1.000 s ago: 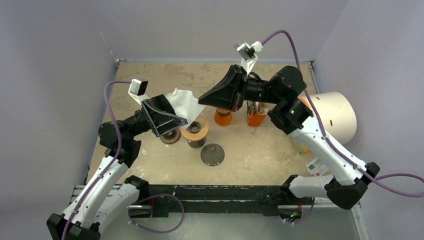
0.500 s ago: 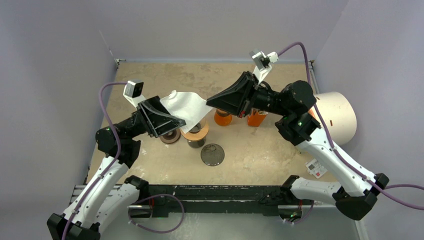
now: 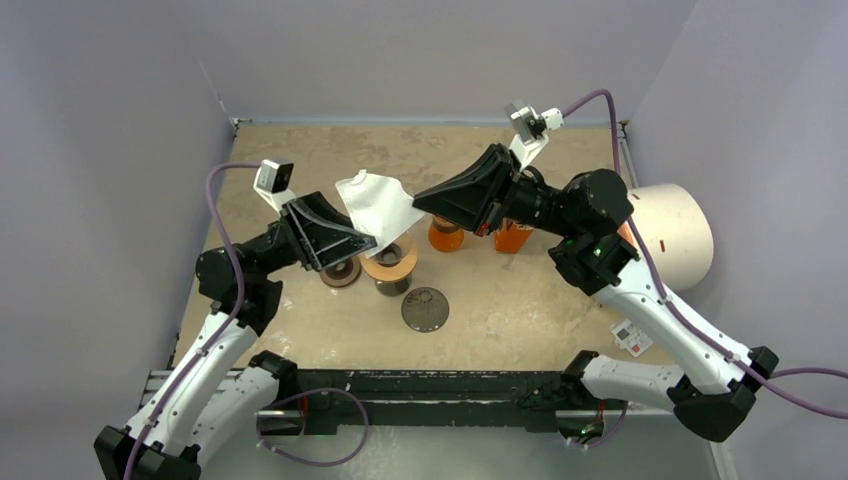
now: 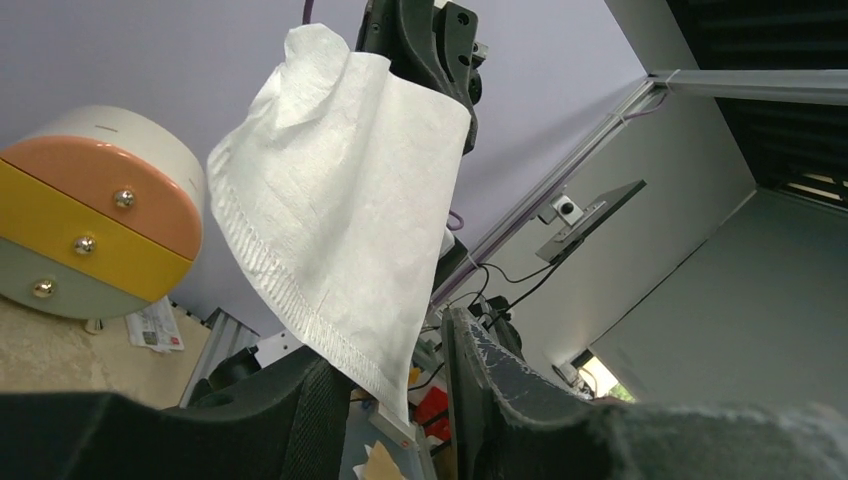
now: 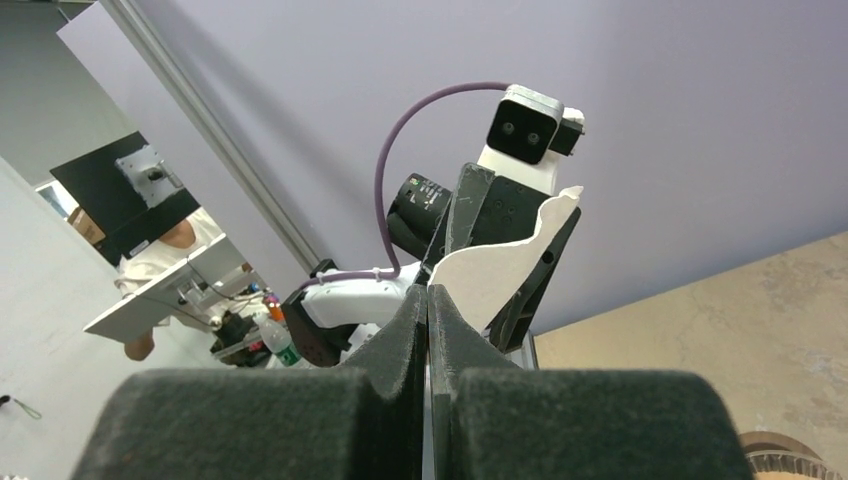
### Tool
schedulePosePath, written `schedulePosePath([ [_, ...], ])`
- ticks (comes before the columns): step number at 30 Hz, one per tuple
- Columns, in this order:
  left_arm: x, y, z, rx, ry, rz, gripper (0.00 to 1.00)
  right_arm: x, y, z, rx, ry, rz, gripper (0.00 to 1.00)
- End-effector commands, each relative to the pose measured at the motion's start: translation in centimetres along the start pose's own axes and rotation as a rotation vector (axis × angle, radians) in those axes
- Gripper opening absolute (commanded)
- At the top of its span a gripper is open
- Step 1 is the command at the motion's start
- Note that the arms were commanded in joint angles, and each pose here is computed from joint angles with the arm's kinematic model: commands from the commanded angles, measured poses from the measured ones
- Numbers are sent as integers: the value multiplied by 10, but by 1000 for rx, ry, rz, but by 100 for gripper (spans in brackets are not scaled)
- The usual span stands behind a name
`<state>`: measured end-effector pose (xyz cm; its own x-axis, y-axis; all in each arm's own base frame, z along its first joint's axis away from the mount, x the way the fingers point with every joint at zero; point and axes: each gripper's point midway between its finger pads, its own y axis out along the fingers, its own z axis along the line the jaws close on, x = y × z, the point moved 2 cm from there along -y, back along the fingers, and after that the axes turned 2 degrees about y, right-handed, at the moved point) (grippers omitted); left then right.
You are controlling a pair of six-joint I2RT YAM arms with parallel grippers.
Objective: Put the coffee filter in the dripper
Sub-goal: Pick up the coffee filter from the coffee filter holder.
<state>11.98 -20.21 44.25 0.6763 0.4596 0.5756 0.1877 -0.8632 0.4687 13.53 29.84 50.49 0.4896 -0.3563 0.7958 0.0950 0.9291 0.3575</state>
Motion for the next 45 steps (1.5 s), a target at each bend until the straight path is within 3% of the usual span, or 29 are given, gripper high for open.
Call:
schedulePosePath([
  [1, 5, 3, -6, -13, 60, -6, 35, 7, 3, 7, 31, -30, -42, 0],
  [6, 6, 4, -8, -29, 67, -7, 30, -1, 6, 4, 30, -21, -34, 0],
  [15, 4, 3, -13, -41, 92, 9, 0, -9, -3, -2, -17, -35, -29, 0],
  [19, 1, 1, -12, -39, 116, 21, 0, -11, -11, -3, -58, -50, -26, 0],
  [20, 0, 1, -11, -31, 125, 26, 0, -13, -13, -5, -75, -53, -22, 3],
  [25, -6, -2, -3, 8, 193, 69, 0, -19, -23, -14, -156, -76, 6, 44],
  [29, -13, -5, 8, 57, 274, 144, 0, -19, -35, -17, -223, -120, 20, 61],
  [37, -30, -19, 45, 140, 491, 311, 0, -19, -60, -19, -353, -241, 107, 67],
  [45, -25, -38, 79, 227, 864, 333, 0, -25, -74, -29, -431, -325, 235, 69],
])
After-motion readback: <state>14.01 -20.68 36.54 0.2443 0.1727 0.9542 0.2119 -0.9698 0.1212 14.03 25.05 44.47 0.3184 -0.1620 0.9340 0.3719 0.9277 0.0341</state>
